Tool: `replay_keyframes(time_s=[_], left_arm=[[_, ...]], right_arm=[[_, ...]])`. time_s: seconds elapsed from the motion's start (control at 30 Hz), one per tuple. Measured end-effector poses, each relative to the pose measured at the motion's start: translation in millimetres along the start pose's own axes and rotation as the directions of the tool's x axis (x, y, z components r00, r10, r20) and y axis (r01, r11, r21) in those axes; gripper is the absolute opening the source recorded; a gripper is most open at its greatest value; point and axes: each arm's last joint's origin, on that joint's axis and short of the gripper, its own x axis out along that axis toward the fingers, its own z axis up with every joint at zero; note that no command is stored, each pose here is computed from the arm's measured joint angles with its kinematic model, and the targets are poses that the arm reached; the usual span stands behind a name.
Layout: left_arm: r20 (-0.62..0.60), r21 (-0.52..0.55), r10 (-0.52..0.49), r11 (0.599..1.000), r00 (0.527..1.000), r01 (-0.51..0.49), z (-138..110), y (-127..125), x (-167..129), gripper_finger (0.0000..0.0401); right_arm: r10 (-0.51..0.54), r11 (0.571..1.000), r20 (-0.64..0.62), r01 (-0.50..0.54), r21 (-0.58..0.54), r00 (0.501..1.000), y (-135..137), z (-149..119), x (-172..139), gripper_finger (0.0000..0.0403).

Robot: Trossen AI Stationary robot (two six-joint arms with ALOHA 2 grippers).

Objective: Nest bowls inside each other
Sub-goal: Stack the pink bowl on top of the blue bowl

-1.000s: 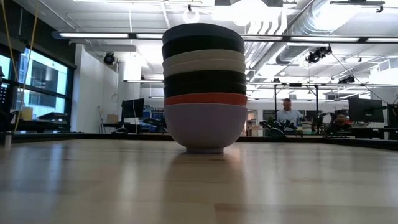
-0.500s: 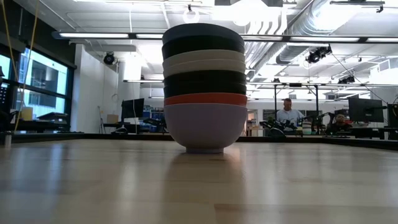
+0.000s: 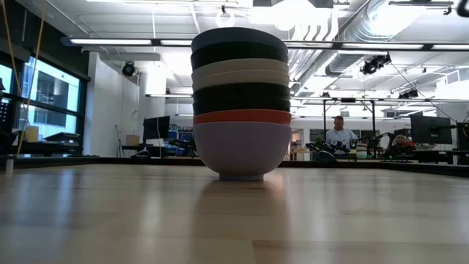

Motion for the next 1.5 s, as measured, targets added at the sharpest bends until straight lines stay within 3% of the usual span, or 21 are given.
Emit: replay_keyframes(time_s=[0.3,0.47,0.67,0.9,1.23,1.37,1.5], left_arm=[[-0.057,0.075,0.008,0.997,0.998,-0.004,-11,-1,-12,0.0131],[0.045,0.149,0.032,0.988,0.998,-0.038,-17,-5,-43,0.0131],[0.209,0.189,0.044,0.978,0.977,-0.085,-26,-12,-85,0.0131],[0.320,0.224,0.058,0.965,0.946,-0.135,-37,-16,-117,0.0131],[0.353,0.205,0.120,0.958,0.928,-0.201,-62,-9,-105,0.0131],[0.333,0.166,0.207,0.947,0.920,-0.274,-86,-1,-95,0.0131],[0.341,0.144,0.220,0.948,0.914,-0.282,-112,5,-83,0.0131]], right_arm=[[0.179,0.984,0.023,-0.179,-0.014,0.984,21,3,-36,0.0000],[0.262,0.965,0.144,-0.260,-0.031,0.954,28,10,-69,0.0000],[0.305,0.952,0.295,-0.288,-0.101,0.905,35,24,-100,0.0000],[0.350,0.936,0.405,-0.294,-0.195,0.845,43,42,-123,0.0000],[0.430,0.898,0.480,-0.307,-0.314,0.765,51,52,-158,0.0000],[0.424,0.902,0.451,-0.321,-0.290,0.785,50,56,-170,0.0000],[0.439,0.895,0.412,-0.350,-0.275,0.799,48,59,-190,0.0000]])
